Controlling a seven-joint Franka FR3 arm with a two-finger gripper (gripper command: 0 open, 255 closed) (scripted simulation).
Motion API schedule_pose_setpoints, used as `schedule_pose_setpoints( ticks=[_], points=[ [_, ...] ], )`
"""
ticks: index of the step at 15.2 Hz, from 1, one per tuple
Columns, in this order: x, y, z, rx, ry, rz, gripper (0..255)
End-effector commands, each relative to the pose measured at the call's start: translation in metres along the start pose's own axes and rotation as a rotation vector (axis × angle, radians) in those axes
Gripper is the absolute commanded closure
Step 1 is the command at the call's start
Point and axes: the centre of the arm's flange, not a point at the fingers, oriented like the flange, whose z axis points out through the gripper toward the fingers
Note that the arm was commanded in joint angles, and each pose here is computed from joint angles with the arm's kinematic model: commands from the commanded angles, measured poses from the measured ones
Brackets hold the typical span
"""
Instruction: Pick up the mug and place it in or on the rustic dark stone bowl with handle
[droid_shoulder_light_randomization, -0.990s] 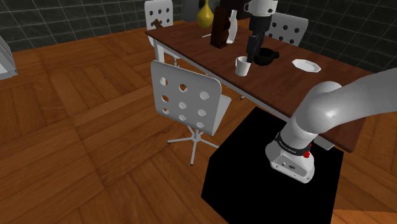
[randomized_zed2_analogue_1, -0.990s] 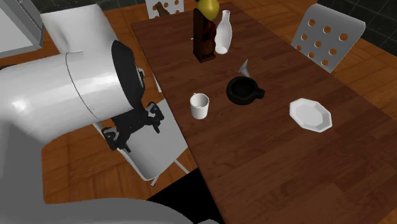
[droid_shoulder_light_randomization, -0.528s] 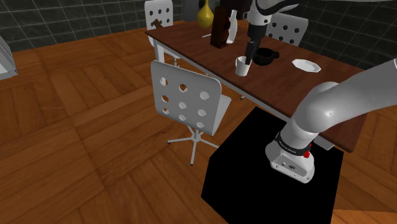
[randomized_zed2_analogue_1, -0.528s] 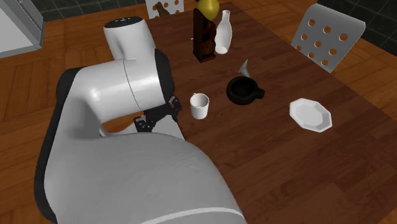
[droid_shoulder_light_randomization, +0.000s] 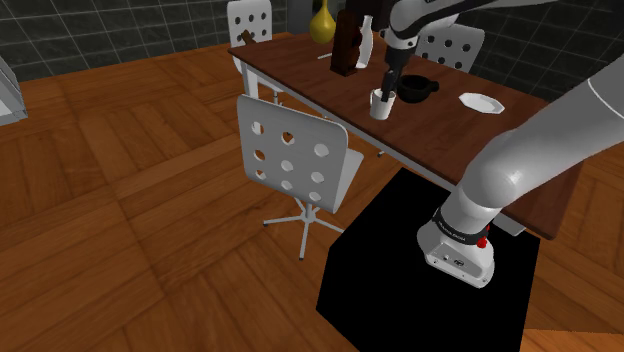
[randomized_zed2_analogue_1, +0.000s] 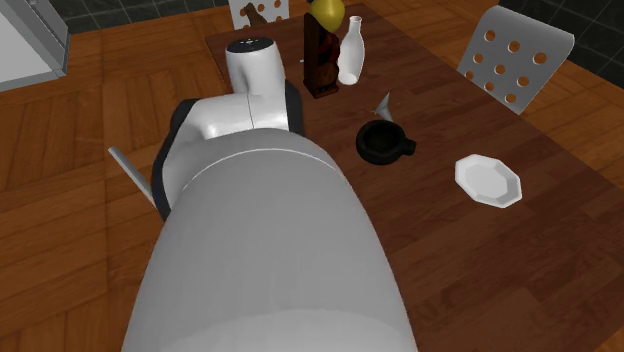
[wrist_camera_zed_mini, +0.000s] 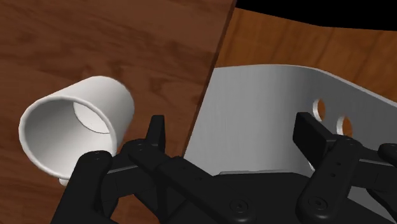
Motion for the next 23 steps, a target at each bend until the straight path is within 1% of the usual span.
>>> schedule_pose_setpoints(
  ticks=[1,8,16,23],
  points=[
    [0.009,0.021,0.013,-0.010,0.010,-0.007,0],
    [0.035,0.094,0.051,-0.037,0.039,-0.026,0],
    [0.037,0.095,0.091,-0.037,0.039,-0.026,0],
    [0.037,0.095,0.091,-0.037,0.039,-0.026,0]
  ],
)
